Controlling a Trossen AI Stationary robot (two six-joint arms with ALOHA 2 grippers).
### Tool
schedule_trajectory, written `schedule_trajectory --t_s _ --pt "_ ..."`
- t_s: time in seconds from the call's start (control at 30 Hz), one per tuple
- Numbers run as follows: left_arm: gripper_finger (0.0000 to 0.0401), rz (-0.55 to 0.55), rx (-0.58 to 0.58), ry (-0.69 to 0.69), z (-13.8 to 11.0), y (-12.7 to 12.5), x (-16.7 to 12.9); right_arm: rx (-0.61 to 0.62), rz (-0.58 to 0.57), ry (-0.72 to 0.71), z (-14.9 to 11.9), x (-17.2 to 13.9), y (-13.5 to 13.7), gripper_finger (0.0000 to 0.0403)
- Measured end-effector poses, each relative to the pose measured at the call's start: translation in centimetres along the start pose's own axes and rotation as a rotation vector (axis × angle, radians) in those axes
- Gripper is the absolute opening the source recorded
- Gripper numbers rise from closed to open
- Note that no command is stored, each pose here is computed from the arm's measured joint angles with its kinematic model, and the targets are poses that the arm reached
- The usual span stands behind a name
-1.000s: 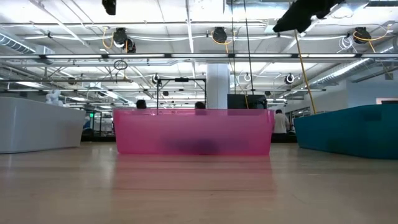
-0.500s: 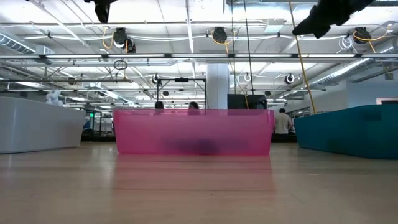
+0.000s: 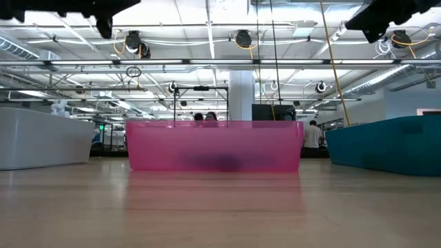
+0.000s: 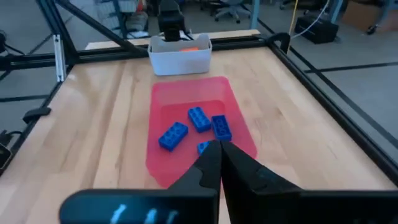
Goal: Sort & place blocks by color
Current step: Return to Home Position
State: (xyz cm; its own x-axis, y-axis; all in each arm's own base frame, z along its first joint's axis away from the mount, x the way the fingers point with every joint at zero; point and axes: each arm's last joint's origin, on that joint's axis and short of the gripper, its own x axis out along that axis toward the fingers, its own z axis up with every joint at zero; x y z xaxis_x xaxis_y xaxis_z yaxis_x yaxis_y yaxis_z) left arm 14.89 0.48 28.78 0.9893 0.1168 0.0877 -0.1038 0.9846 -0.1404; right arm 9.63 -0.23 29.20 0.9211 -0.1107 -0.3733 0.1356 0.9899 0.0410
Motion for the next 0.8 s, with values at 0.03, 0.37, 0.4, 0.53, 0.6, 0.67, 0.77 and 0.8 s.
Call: schedule_trajectory --t_s 0.03,0.37,0.4,0.53,0.6,0.67,0.77,0.8 --pt "0.0001 -0.002 -0.002 -0.011 -0.6 0.1 -0.3 0.004 0.003 -0.009 -0.4 0.0 0.0 0.0001" --pt "0.0001 0.005 -0.055 -0.076 -4.4 1.0 -3.3 0.036 0.098 -0.198 -4.7 1.8 0.0 0.0" --pt "0.0001 0.009 -0.058 -0.086 -4.6 1.1 -3.6 0.037 0.1 -0.215 -5.1 2.1 0.0 0.0" --pt "0.0 0.008 -0.076 -0.116 -5.3 1.3 -4.4 0.04 0.13 -0.265 -6.8 2.9 0.0 0.0" --pt "0.0 0.007 -0.083 -0.115 -5.9 1.3 -4.6 0.051 0.165 -0.291 -7.8 3.3 0.1 0.0" --pt "0.0 0.008 -0.086 -0.111 -6.4 1.4 -4.7 0.064 0.188 -0.297 -8.9 3.8 0.1 0.0" --pt "0.0 0.009 -0.085 -0.106 -6.9 1.5 -4.8 0.066 0.194 -0.327 -9.7 4.0 0.0 0.0" --pt "0.0 0.009 -0.085 -0.105 -7.1 1.5 -4.9 0.064 0.195 -0.341 -9.8 4.0 0.0 0.0"
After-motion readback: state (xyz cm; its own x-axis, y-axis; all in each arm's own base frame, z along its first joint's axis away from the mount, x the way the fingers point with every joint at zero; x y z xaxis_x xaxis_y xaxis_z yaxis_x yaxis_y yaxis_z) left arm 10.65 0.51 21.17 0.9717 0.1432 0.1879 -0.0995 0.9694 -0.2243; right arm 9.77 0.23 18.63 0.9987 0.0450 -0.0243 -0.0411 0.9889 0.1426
